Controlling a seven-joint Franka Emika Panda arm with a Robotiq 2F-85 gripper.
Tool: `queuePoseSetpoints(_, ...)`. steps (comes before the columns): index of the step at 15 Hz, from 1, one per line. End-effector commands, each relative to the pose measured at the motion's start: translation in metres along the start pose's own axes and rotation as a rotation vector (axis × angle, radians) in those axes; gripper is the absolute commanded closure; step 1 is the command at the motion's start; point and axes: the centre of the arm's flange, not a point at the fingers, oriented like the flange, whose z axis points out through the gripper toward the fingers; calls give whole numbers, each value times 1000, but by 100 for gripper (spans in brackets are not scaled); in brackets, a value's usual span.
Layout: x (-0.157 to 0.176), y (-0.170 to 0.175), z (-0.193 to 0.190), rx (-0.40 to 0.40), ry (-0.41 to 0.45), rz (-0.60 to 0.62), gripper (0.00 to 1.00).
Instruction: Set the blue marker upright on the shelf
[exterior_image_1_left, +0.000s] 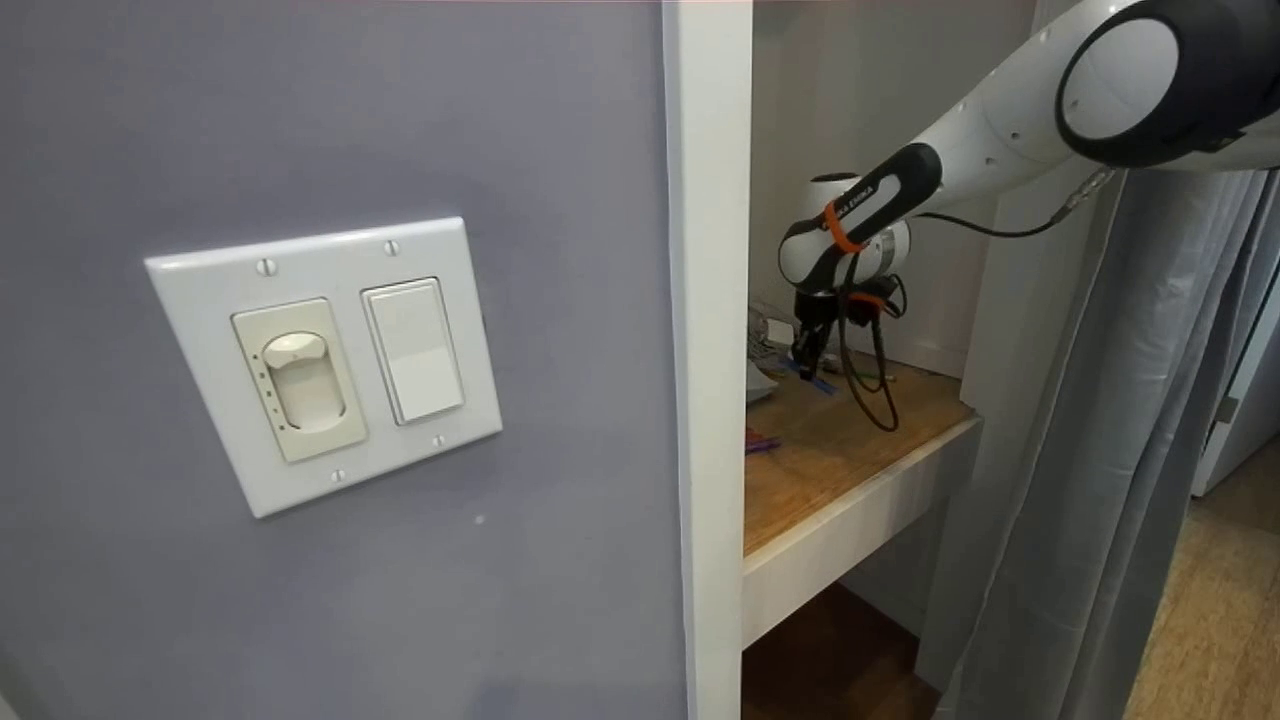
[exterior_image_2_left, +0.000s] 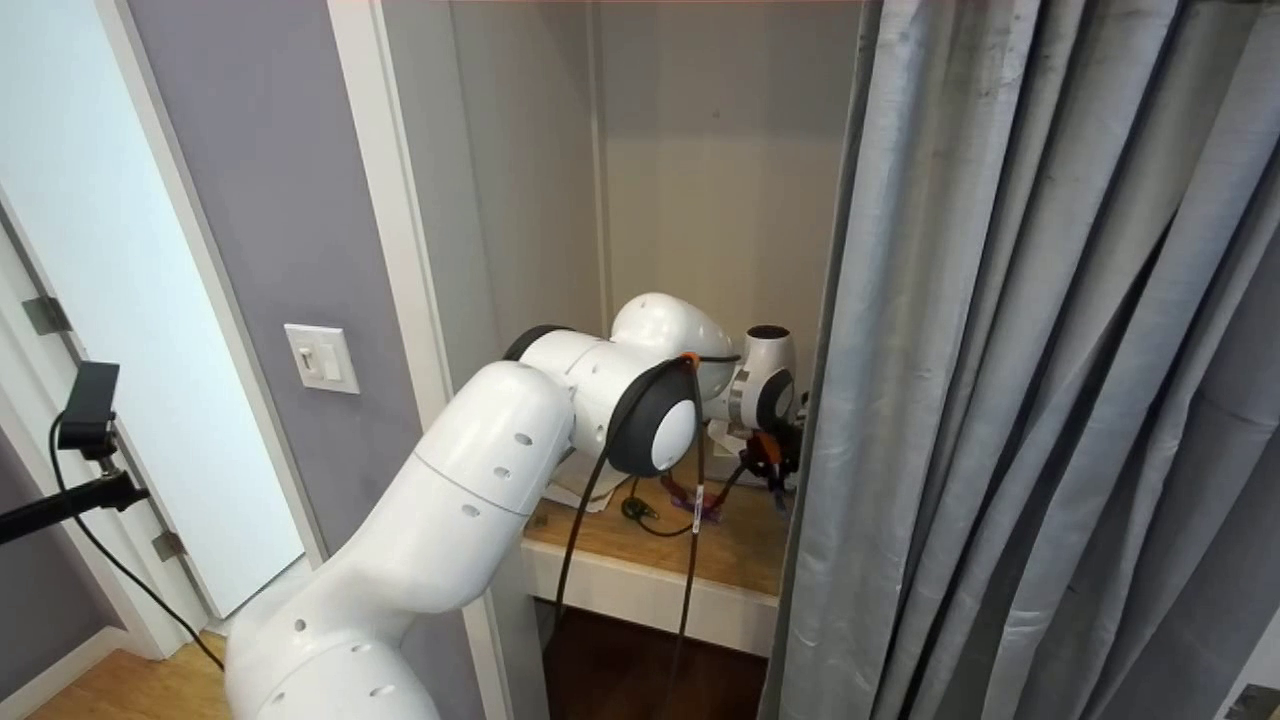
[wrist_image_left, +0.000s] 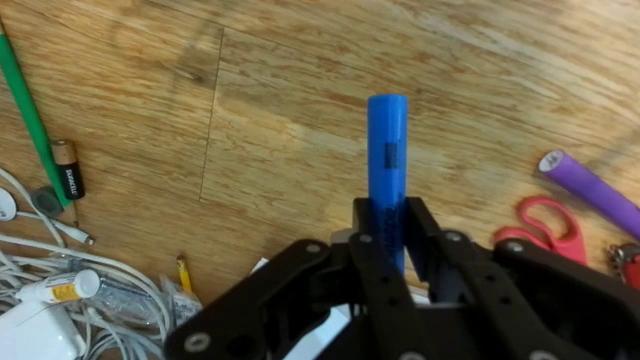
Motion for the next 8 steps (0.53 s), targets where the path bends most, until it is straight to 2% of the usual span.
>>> queuePoseSetpoints(1, -33, -14, -20, 100, 157, 77, 95)
queuePoseSetpoints(5, -49, -18, -22, 159, 351, 171, 95)
queuePoseSetpoints(8, -62, -22, -20, 161, 497, 258, 95)
